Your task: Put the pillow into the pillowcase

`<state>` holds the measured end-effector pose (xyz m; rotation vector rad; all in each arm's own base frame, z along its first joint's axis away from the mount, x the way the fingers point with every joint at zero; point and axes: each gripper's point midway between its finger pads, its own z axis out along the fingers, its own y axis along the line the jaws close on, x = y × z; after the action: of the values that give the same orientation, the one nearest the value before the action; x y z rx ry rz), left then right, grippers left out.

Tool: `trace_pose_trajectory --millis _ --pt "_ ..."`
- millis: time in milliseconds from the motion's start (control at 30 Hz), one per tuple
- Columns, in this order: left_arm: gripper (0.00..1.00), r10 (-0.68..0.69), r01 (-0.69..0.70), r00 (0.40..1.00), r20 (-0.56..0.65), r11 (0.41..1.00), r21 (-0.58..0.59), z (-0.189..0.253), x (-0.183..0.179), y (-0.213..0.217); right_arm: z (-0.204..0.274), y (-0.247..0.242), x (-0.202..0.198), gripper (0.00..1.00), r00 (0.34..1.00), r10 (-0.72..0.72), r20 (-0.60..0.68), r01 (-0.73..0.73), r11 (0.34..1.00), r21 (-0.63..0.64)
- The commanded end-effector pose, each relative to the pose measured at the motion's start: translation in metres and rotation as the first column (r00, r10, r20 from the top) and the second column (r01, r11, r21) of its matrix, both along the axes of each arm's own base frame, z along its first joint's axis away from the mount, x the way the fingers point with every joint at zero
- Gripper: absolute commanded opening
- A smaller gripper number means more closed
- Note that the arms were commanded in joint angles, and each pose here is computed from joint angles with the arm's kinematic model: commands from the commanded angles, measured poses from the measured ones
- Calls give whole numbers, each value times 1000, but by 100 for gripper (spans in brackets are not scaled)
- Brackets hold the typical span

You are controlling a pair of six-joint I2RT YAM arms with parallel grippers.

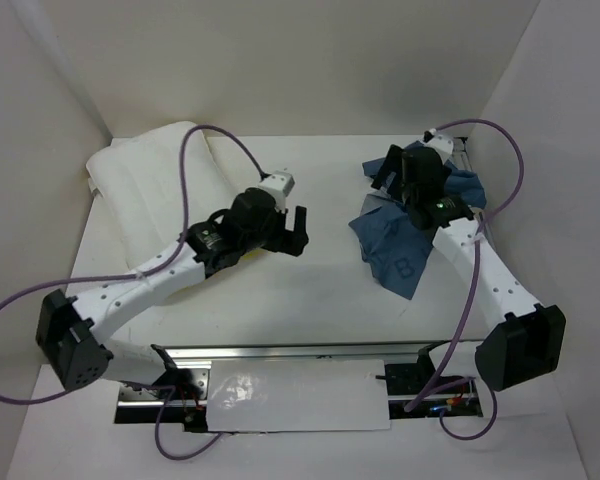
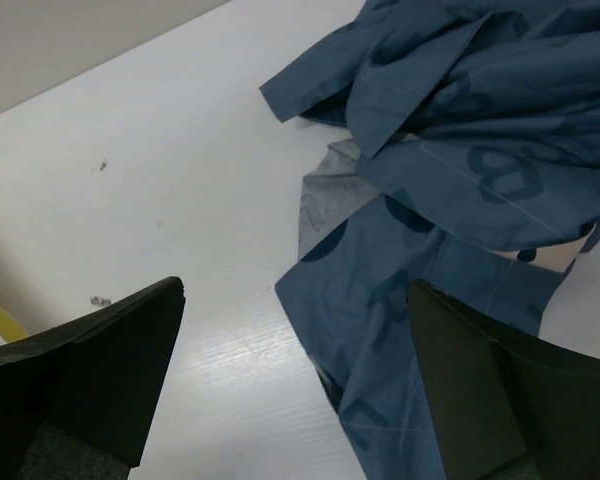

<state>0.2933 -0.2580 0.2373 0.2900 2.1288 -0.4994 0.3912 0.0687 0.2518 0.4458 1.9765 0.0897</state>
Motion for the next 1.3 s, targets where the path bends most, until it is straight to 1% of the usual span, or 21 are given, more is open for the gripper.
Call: trace_pose_trajectory --millis 0,33,67,167,200,233,300,333,367,433,500,600,667,767,867,967,1100,1133,1200,1233,1267 --pt "99 -163 160 986 -30 983 -90 -9 -13 -60 15 -9 12 99 998 24 58 -26 999 39" --pt "99 -203 201 979 -1 968 -150 -1 -13 -79 18 -15 18 99 997 37 66 -39 999 26" --pt "99 -276 267 961 -28 946 -186 -9 -28 -98 18 -18 21 99 998 28 57 -29 999 24" --pt "99 -346 326 935 -79 925 -195 -38 -32 -136 8 -60 27 99 989 -151 7 151 988 -45" --pt "99 -346 326 935 -76 925 -198 -31 -32 -154 7 -72 29 99 982 -188 9 189 979 -77" --pt "99 -338 319 929 -155 938 -133 -66 -31 -164 0 -83 33 99 984 -179 18 179 980 -90" --pt "99 -346 336 921 -181 938 -88 -81 -36 -190 -8 -84 42 93 996 -81 34 84 992 -94" --pt "97 -373 360 915 -154 927 -104 -67 -31 -210 -15 -72 47 93 999 25 27 -24 999 -42" --pt "95 -392 384 898 -199 920 -76 -96 -30 -220 -18 -88 51 93 999 14 29 -14 1000 -6" --pt "94 -409 396 890 -200 912 -102 -95 -26 -236 -36 -101 60 92 1000 6 -21 -5 998 70" --pt "95 -382 373 898 -217 924 -83 -114 -19 -239 -41 -135 64 97 995 -86 -48 90 993 82" --pt "96 -363 351 910 -201 932 -93 -122 -10 -249 -61 -160 70 97 989 -109 -95 119 987 111" --pt "96 -344 335 912 -223 939 -80 -139 -4 -256 -73 -161 77 88 991 -77 -111 93 985 146" --pt "94 -313 311 909 -276 949 -52 -165 0 -261 -85 -171 90 86 992 -69 -110 86 982 167" --pt "93 -294 290 916 -273 956 -56 -173 10 -263 -99 -177 99 92 988 -84 -133 105 981 161" --pt "87 -261 252 922 -285 965 -67 -183 25 -262 -103 -176 111 96 992 -59 -112 78 982 174" --pt "73 -240 232 926 -290 971 -63 -193 38 -261 -104 -169 132 100 998 3 -55 8 980 199" --pt "60 -243 233 929 -280 970 -72 -188 40 -264 -100 -171 139 100 999 3 -43 5 981 196" --pt "47 -243 233 929 -280 970 -72 -190 41 -265 -123 -174 143 99 995 -12 -103 33 977 212" --pt "43 -248 239 929 -276 969 -67 -190 42 -265 -132 -176 142 97 990 -20 -141 50 975 215" --pt "30 -248 239 929 -276 969 -67 -190 42 -265 -132 -177 146 97 989 -20 -149 52 975 217"
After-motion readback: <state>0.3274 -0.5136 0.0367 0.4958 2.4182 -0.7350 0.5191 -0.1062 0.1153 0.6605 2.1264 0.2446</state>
